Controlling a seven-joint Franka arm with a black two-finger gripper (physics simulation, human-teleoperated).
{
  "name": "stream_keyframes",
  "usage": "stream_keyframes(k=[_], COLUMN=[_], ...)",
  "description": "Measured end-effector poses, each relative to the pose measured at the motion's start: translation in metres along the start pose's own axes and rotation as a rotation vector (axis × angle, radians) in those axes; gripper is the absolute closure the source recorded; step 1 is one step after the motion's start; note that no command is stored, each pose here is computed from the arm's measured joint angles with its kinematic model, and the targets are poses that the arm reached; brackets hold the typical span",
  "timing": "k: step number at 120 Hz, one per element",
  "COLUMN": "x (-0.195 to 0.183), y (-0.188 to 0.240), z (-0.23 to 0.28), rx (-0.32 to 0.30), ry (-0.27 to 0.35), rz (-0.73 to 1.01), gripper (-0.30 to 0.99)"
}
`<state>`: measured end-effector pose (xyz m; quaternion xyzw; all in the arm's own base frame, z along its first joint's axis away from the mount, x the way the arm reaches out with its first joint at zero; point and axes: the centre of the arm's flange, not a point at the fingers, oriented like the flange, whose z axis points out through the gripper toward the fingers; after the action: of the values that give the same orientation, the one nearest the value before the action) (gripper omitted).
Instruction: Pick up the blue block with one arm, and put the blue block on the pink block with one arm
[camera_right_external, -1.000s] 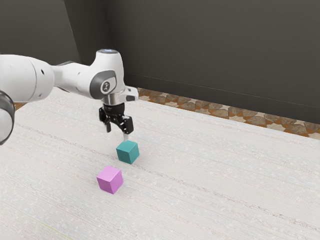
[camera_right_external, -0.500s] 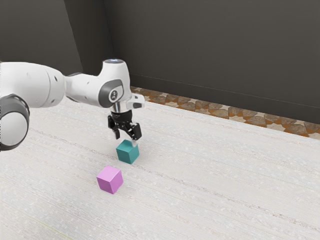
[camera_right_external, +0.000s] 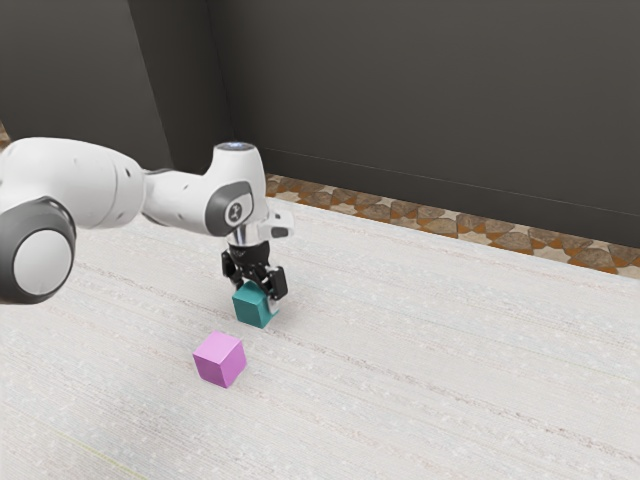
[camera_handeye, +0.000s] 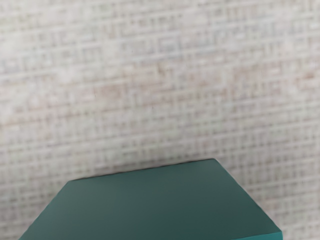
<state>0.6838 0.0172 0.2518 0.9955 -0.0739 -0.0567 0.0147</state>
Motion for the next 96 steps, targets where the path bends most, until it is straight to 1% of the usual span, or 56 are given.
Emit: stream_keyframes(k=[9,28,37,60,70,86,96], x=[0.000,0.000,0.001,0.001,0.000,-0.003,-0.019], y=[0.000,-0.001,-0.001,0.000,0.002,0.012,0.026], z=[0.002,0.004,0.004,0.002,-0.010,-0.034,-0.056], rx=[-0.001,-0.005,-0.005,-0.003,0.000,0.007,0.013], ry=[0.000,0.003,0.003,0.007,0.024,0.053,0.064], rz=[0.001,-0.002,-0.001,0.001,0.004,0.014,0.023], gripper=[0.03,0.17,0.21,0.21,0.28,0.30,0.30])
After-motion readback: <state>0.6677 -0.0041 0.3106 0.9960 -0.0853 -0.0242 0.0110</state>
